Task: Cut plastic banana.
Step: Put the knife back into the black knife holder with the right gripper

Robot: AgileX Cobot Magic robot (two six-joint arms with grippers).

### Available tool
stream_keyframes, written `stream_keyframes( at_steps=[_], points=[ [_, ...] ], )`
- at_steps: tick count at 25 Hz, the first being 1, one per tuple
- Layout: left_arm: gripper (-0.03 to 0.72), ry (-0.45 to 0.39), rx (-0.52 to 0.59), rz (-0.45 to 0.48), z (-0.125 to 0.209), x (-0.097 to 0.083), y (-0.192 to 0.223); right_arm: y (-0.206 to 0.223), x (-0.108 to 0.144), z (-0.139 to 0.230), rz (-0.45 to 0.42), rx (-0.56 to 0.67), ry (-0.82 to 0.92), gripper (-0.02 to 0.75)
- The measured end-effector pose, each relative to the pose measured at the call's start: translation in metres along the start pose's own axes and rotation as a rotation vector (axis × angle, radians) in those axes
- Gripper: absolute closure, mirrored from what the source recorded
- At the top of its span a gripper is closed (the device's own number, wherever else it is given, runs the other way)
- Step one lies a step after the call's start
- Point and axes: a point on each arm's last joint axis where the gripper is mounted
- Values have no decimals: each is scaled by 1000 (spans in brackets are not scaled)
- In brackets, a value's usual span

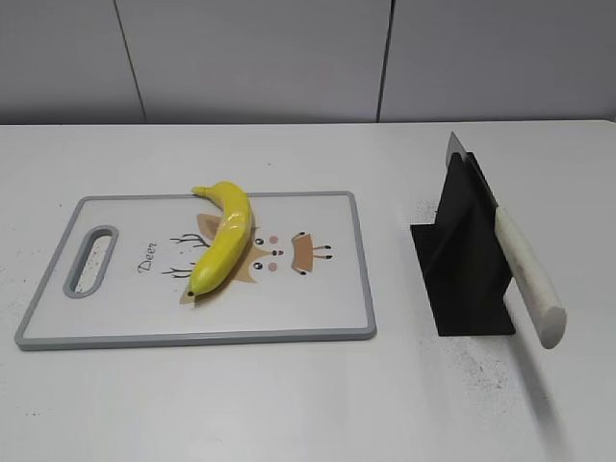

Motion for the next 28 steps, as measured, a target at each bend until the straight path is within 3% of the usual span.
stream_keyframes(
  at_steps=[5,17,28],
  points=[
    [195,0,0,0,0,0,0,-2,0,1,19,-11,11,149],
    [207,0,0,0,0,0,0,-1,2,1,284,4,139,149],
    [208,0,0,0,0,0,0,-1,2,1,299,6,147,154]
  ],
)
Point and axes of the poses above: a point on each arm's last joint axis where the gripper is mounted, y pointing out along that axis toward the gripper, x along the wrist's bending axis when the last joint is at zero, z = x × y, and after that the axes turned 1 degree about -y, right-handed
